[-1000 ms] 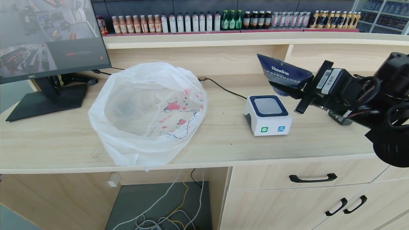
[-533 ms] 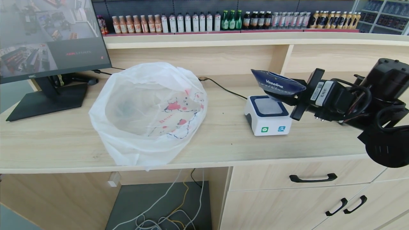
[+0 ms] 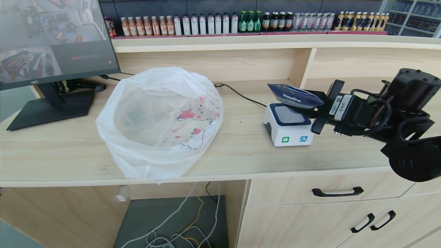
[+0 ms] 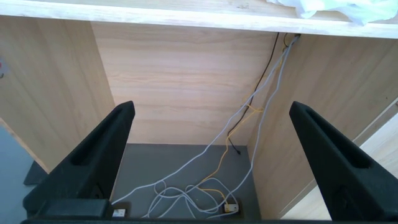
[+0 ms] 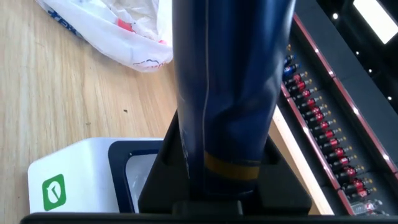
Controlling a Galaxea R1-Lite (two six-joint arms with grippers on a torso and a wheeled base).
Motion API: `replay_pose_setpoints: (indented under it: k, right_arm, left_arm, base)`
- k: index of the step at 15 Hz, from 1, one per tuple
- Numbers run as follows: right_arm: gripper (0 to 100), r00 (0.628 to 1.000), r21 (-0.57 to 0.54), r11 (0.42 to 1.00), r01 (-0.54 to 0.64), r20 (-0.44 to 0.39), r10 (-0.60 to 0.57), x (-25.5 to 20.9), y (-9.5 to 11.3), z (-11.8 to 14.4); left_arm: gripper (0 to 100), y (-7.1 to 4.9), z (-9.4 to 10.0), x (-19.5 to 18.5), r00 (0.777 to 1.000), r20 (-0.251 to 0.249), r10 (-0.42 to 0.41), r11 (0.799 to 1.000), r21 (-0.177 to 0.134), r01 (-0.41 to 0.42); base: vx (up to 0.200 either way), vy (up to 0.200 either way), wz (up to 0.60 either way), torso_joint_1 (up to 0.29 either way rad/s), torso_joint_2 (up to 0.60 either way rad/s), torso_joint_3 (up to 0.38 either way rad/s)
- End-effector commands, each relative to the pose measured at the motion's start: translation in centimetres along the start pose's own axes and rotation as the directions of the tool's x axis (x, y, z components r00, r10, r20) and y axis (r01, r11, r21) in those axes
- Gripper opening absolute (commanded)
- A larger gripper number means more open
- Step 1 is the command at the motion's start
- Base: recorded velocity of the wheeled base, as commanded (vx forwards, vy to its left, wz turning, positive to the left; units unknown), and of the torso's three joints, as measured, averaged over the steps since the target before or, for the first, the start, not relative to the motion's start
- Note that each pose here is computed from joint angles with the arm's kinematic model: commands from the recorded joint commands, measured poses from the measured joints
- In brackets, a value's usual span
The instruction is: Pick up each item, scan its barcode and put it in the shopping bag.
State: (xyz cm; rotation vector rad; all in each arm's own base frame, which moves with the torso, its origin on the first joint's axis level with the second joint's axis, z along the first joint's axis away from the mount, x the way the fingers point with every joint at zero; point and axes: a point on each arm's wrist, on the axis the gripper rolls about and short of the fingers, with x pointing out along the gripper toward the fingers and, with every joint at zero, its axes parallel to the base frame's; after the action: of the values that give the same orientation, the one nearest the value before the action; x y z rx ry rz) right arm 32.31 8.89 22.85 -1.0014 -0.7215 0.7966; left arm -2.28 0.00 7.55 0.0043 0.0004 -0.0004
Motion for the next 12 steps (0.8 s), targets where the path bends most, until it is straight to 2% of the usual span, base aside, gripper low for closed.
replay_pose_setpoints:
  k: [1,12]
  right_arm:
    - [0,1.000,0.000,1.000,-0.005,-0.003,0.005,0.08,0.21,-0.23]
    - [0,1.000,0.009,1.000,-0.013,-0.010,0.013,-0.02,0.60,-0.34]
  left_arm:
    - [100,0.00,0.00,0.00,1.000,0.000,-0.001,1.000,0.000,0.001]
    - [100,0.00,0.00,0.00,1.000,0.000,0.000,1.000,0.000,0.000]
  base:
    - [0.000,0.000,0.00,0.000,0.00,0.000]
    - [0.000,0.000,0.00,0.000,0.00,0.000]
